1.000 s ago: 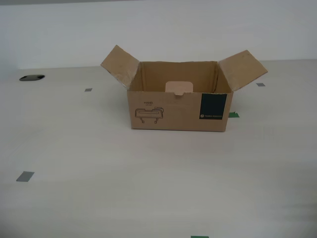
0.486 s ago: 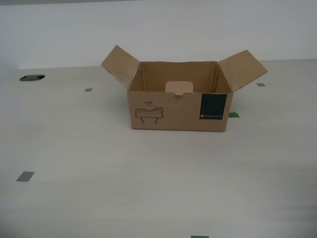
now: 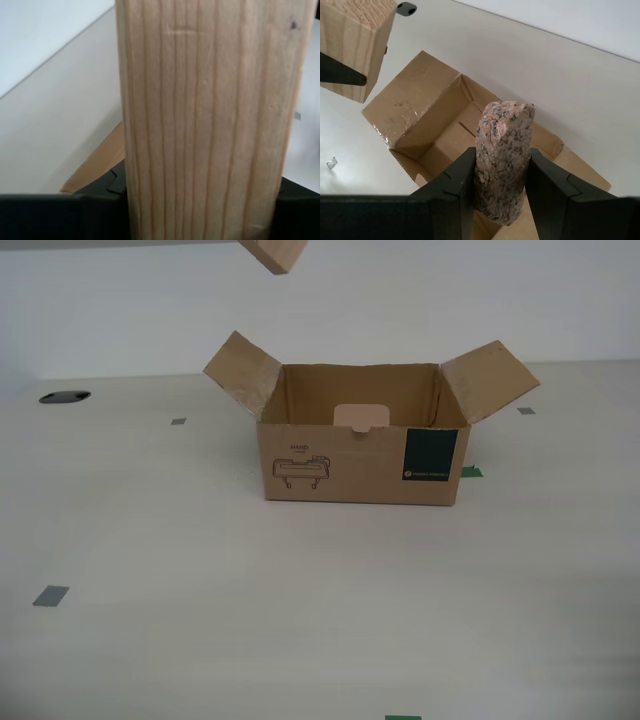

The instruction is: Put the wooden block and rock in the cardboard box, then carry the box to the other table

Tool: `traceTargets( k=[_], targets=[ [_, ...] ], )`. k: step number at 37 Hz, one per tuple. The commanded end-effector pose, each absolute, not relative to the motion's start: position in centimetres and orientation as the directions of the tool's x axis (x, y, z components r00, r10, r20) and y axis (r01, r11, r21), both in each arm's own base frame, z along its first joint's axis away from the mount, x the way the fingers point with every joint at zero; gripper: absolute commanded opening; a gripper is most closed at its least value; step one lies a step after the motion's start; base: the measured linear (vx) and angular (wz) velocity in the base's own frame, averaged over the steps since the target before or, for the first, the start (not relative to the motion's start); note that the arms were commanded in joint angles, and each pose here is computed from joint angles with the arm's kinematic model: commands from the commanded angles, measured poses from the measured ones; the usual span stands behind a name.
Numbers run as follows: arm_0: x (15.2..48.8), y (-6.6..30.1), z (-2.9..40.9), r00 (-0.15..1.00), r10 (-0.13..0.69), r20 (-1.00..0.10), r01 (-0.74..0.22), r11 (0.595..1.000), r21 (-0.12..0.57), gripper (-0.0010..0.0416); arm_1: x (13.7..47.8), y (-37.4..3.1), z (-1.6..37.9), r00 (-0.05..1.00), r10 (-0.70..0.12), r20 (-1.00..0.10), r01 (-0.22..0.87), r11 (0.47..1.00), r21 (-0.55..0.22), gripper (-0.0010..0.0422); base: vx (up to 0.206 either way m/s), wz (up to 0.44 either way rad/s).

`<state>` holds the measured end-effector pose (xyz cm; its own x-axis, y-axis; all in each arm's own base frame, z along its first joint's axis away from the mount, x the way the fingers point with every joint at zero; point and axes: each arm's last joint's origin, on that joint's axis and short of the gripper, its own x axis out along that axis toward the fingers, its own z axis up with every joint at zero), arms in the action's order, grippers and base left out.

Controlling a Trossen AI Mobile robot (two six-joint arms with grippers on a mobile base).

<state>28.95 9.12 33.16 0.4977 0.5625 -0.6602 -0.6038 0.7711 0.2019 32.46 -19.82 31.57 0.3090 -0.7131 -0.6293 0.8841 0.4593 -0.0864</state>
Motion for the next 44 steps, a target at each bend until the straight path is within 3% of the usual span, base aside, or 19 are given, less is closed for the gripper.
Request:
traceTargets(
  k=[1,4,12,28,44],
  targets=[
    [29.0,9.3,32.1,0.477,0.596,-0.646,-0.629,0.745,0.222,-0.0001,32.8,-20.3,30.6,0.238,-0.752,-0.614,0.915,0.385,-0.118,-0.0001,0.0,0.0],
    [29.0,9.5,30.9,0.466,0.619,-0.632,-0.645,0.727,0.235,-0.0001,33.2,-20.6,29.8,0.204,-0.764,-0.613,0.929,0.348,-0.125,-0.0001,0.0,0.0],
    [28.9,9.7,27.4,0.461,0.63,-0.625,-0.656,0.716,0.238,-0.0001,33.7,-21.2,27.5,0.175,-0.762,-0.624,0.942,0.315,-0.12,-0.0001,0.0,0.0],
    [27.8,10.3,22.5,0.462,0.651,-0.603,-0.681,0.696,0.229,-0.0001,34.8,-22.6,22.4,0.104,-0.741,-0.663,0.939,0.293,-0.18,-0.0001,0.0,0.0],
    [26.9,10.6,19.9,0.495,0.67,-0.554,-0.7,0.685,0.202,-0.0001,34.1,-22.8,19.3,0.11,-0.767,-0.632,0.941,0.285,-0.181,-0.0001,0.0,0.0]
  ],
)
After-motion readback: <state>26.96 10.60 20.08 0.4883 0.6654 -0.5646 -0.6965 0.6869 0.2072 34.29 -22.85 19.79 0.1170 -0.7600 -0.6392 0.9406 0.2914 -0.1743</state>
